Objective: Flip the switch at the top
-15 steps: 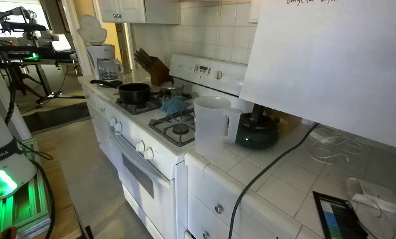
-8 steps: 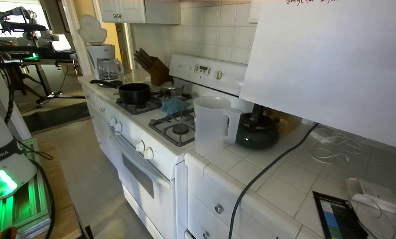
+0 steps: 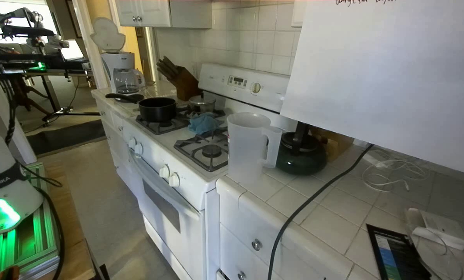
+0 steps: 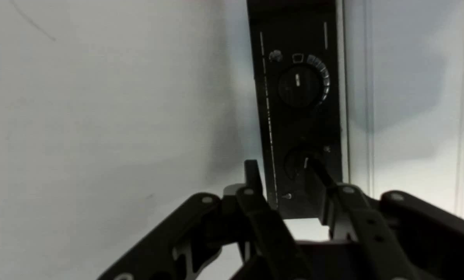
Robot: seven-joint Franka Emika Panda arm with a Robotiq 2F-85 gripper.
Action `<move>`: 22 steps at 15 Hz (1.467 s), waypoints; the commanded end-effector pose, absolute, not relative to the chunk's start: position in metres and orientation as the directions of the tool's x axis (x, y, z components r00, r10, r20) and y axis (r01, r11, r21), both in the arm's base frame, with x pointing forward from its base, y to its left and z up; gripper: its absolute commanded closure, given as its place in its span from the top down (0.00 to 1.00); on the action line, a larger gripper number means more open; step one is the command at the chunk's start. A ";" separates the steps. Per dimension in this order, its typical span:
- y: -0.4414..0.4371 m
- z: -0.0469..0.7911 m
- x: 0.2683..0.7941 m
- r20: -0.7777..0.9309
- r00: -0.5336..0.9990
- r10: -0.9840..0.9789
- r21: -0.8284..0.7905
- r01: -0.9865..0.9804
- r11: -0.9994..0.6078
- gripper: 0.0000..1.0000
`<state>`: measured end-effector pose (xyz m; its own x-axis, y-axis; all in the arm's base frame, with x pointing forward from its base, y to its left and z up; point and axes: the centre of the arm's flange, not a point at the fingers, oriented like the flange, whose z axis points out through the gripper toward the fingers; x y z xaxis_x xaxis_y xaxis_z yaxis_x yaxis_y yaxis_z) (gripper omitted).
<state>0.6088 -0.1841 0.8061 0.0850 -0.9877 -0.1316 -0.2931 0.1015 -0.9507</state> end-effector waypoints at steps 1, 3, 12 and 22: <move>-0.179 0.803 0.599 -0.125 0.091 -0.988 -0.955 -0.282 0.095 0.39; -0.177 0.804 0.600 -0.122 0.092 -0.988 -0.956 -0.278 0.093 0.41; -0.174 0.811 0.604 -0.115 0.080 -0.990 -0.966 -0.241 0.093 0.02; -0.166 0.801 0.607 -0.127 0.072 -0.989 -0.958 -0.266 0.104 0.00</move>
